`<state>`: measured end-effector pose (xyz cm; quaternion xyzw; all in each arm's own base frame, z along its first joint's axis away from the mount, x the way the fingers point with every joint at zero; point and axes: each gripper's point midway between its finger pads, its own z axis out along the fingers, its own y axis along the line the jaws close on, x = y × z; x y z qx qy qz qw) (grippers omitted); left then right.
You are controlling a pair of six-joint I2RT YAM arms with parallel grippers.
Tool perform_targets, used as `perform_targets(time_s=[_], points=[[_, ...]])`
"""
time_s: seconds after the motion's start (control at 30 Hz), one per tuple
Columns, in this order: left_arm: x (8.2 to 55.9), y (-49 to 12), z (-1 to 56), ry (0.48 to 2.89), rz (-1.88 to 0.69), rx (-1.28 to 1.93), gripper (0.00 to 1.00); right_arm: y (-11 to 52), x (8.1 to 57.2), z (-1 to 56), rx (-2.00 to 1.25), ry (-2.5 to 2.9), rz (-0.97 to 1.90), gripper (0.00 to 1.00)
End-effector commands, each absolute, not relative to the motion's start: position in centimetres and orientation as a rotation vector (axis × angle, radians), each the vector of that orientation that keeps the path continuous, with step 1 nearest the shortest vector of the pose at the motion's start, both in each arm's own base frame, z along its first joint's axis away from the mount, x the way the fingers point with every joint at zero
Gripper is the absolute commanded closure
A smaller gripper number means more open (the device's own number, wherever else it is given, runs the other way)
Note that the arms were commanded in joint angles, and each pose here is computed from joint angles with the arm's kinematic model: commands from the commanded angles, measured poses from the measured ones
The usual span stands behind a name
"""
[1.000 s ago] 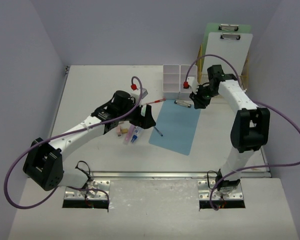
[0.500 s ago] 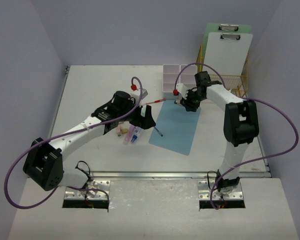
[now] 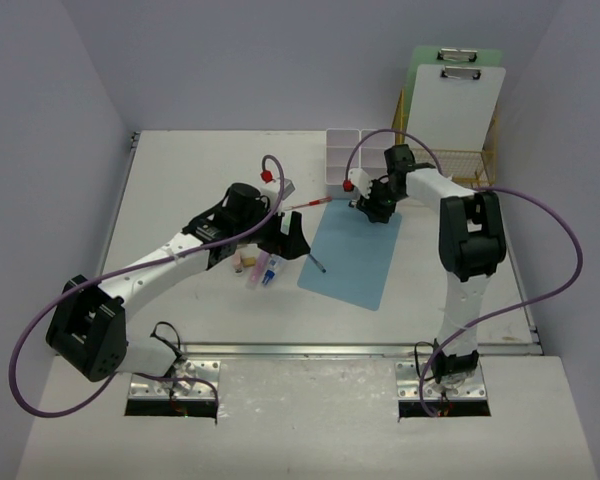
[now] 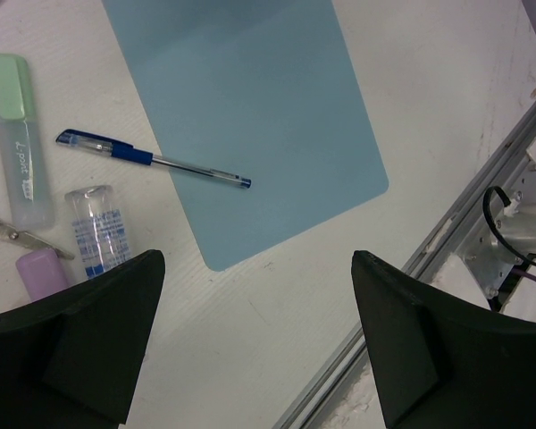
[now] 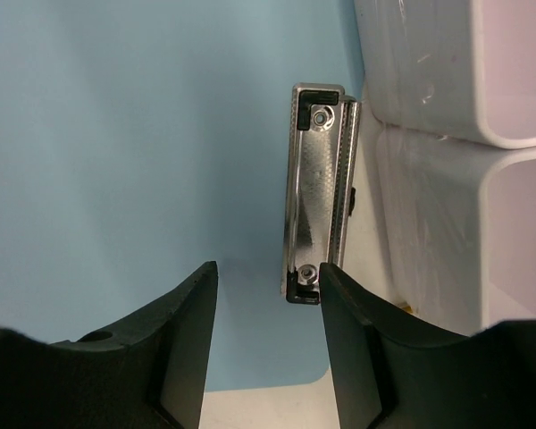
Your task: Organize the desk
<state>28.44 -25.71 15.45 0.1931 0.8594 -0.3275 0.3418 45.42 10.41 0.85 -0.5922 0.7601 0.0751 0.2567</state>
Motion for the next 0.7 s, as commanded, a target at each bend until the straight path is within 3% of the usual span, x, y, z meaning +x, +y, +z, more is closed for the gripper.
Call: perform_targets(time_s=[0.0,0.33,0.67], points=[[29.2,-25.6,16.4,2.196,-0.862,0.479,0.16,11.4,47.6,1.4,-1.584,2.015,0.188,0.49],[29.2,-25.5,16.3,2.202,-0.866,0.471,0.16,12.7,46.5,0.5,-1.631,2.012,0.272,0.5],[29.7,-25.6,17.0,2.188,-0.872,0.469,0.16,13.1,40.3,0.1,-1.78,2.031,0.427,0.67]])
